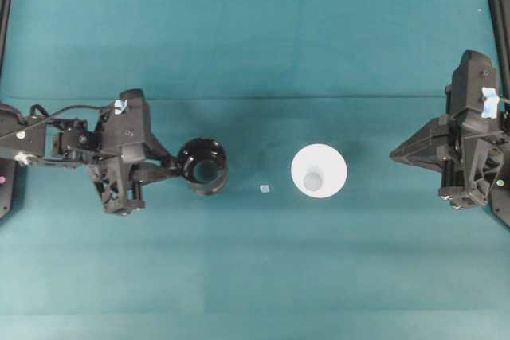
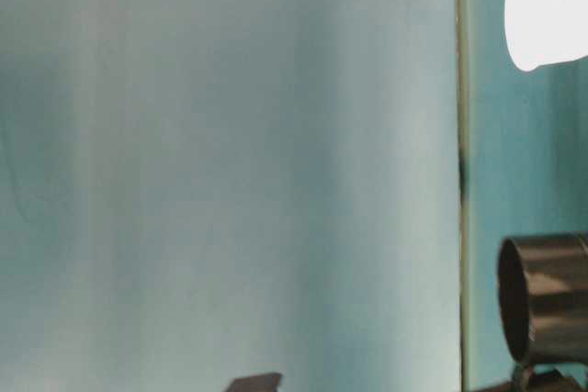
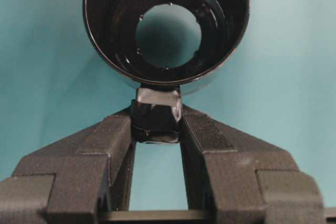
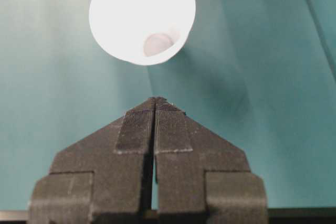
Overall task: Put a paper cup into the cup holder on your left arm.
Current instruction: 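Slide the black mug rightward toward the white cup with the left gripper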
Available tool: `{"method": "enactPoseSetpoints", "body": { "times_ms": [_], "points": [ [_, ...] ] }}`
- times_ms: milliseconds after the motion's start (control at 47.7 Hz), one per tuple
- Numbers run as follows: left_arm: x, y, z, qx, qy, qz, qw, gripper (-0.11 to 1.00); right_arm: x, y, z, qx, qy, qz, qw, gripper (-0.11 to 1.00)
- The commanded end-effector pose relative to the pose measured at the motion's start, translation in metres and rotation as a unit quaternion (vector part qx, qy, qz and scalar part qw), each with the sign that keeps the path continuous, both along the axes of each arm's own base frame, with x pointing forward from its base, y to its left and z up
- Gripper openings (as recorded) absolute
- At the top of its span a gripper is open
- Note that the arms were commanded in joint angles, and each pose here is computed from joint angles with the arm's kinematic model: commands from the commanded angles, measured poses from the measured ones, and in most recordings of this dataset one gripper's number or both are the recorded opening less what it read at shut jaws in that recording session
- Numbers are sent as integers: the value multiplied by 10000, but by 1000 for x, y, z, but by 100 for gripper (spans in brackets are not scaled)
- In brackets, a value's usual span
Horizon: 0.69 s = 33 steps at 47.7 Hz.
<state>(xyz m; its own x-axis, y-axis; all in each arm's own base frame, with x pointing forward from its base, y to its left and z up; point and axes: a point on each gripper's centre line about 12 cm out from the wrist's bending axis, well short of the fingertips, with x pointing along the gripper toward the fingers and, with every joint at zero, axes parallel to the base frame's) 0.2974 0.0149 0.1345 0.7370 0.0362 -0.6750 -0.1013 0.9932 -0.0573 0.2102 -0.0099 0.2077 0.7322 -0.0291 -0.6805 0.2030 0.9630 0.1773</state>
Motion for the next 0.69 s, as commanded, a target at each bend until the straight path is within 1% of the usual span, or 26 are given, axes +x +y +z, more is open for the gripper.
{"method": "enactPoseSetpoints", "body": {
  "times_ms": [0,251,419,545,670],
  "points": [
    [13,0,14,53,-274,-44,9996,29,5,-1,10,45,-148,-52,9999,-2],
    [45,2,26,243,-525,-190,9981,29,5,-1,10,45,-148,-52,9999,-2],
    [64,3,23,371,-481,-298,9977,29,5,-1,10,45,-148,-52,9999,-2],
    [72,3,19,397,-426,-324,9978,29,5,-1,10,45,-148,-52,9999,-2],
    [74,3,15,394,-303,-332,9982,29,5,0,10,52,-148,-54,9999,-2]
  ]
}}
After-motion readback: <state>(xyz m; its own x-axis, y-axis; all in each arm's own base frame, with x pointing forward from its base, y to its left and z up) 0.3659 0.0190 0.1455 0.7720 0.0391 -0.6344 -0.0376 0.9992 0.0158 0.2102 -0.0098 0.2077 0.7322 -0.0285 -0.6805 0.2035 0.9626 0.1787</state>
